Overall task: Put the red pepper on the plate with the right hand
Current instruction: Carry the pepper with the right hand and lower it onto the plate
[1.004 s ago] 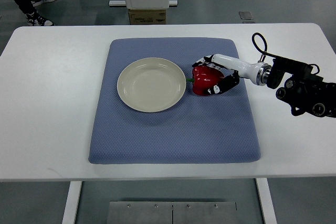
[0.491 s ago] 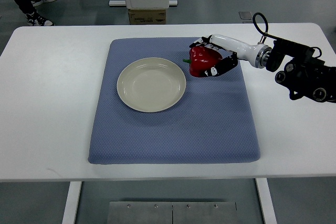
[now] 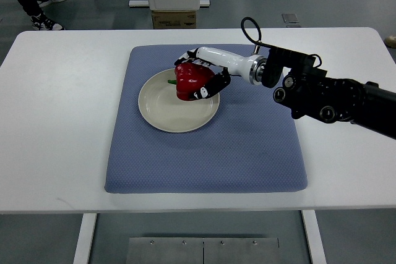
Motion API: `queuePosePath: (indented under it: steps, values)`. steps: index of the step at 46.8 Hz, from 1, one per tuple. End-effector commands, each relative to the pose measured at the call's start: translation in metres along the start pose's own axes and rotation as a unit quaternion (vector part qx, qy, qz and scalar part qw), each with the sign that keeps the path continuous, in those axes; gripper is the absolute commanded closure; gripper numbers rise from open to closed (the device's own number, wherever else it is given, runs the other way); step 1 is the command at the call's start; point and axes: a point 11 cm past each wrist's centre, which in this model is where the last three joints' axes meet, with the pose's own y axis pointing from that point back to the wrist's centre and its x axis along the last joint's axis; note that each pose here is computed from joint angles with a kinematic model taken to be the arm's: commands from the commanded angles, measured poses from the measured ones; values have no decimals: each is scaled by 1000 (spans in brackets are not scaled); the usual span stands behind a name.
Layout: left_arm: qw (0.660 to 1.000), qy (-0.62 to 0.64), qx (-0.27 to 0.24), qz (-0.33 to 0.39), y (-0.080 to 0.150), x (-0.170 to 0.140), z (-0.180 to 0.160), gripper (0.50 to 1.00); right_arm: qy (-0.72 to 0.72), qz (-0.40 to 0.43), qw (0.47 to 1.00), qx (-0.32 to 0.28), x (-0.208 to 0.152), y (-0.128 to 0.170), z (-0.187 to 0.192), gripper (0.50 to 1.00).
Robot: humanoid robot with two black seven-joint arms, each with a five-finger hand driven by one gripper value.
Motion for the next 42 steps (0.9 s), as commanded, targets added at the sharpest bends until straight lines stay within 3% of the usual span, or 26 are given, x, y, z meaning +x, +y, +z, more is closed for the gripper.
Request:
queuePosePath:
  steps: [1,11,42]
  values:
    - [1000,0,0,0,0,0,0,500,-3,-9,1000,5,-10,-8,-10,1000]
    - [1000,0,0,0,0,0,0,500,-8,-27,1000,12,-29,-21,-28,1000]
    - [1000,0,0,0,0,0,0,500,-29,-9,999,-31,-47,-17,2,1000]
